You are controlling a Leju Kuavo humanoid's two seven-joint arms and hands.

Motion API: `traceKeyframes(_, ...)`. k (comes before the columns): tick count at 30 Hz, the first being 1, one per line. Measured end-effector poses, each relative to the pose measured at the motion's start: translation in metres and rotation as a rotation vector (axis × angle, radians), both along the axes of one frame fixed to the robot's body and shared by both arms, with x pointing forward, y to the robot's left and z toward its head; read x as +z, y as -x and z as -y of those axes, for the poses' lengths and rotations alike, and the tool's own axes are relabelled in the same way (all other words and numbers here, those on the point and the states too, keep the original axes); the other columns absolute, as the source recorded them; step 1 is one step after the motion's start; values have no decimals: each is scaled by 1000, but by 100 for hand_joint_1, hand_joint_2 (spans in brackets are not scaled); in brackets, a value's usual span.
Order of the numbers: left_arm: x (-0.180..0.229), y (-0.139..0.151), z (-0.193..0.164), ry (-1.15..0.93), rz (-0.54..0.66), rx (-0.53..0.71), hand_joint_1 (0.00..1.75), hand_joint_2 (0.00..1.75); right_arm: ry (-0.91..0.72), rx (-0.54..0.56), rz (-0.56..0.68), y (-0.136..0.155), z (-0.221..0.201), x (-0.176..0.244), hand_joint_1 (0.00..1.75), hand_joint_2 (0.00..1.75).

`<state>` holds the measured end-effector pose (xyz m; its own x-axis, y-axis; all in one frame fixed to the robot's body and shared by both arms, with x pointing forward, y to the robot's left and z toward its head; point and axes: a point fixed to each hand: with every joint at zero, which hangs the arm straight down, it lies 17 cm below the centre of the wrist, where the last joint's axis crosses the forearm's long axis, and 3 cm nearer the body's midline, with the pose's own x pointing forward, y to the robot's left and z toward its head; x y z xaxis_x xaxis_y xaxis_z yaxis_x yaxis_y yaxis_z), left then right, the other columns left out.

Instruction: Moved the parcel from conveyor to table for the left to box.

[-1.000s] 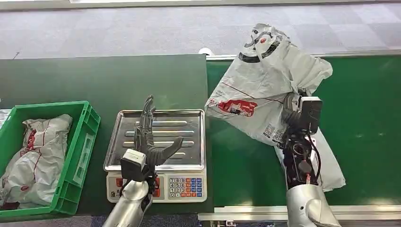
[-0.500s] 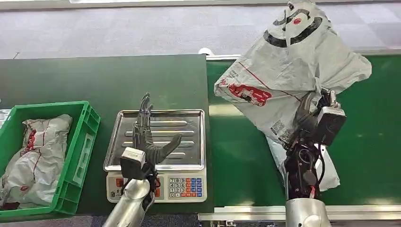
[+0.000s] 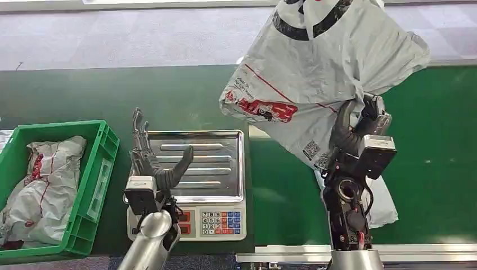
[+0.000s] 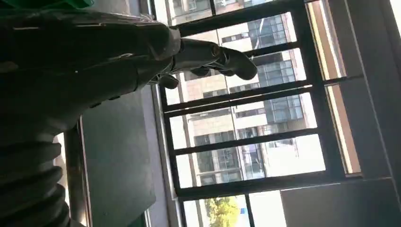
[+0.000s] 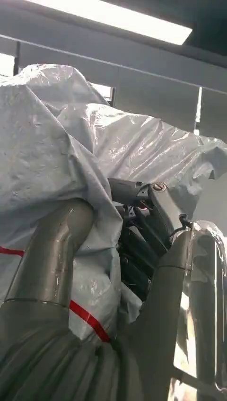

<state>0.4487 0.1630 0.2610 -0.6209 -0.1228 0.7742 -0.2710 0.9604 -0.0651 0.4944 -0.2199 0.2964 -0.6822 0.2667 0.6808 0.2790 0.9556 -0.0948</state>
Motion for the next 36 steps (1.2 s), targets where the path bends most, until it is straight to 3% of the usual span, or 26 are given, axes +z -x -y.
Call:
traceKeyframes(22,-2,2,-13,11,-5,49,0,175,29,43,25,9,-19,5,175,175)
traceKeyframes(27,-15,3,-43,98,-48,145,0,175,29,87,16,13,-35,1,175,175)
traceKeyframes(30,-8,6,-59,131,-32,192,0,175,-6,170,0,13,-46,-1,175,175)
traceKeyframes(36,8,11,-82,165,9,261,0,175,-259,538,-87,7,-67,-12,175,175)
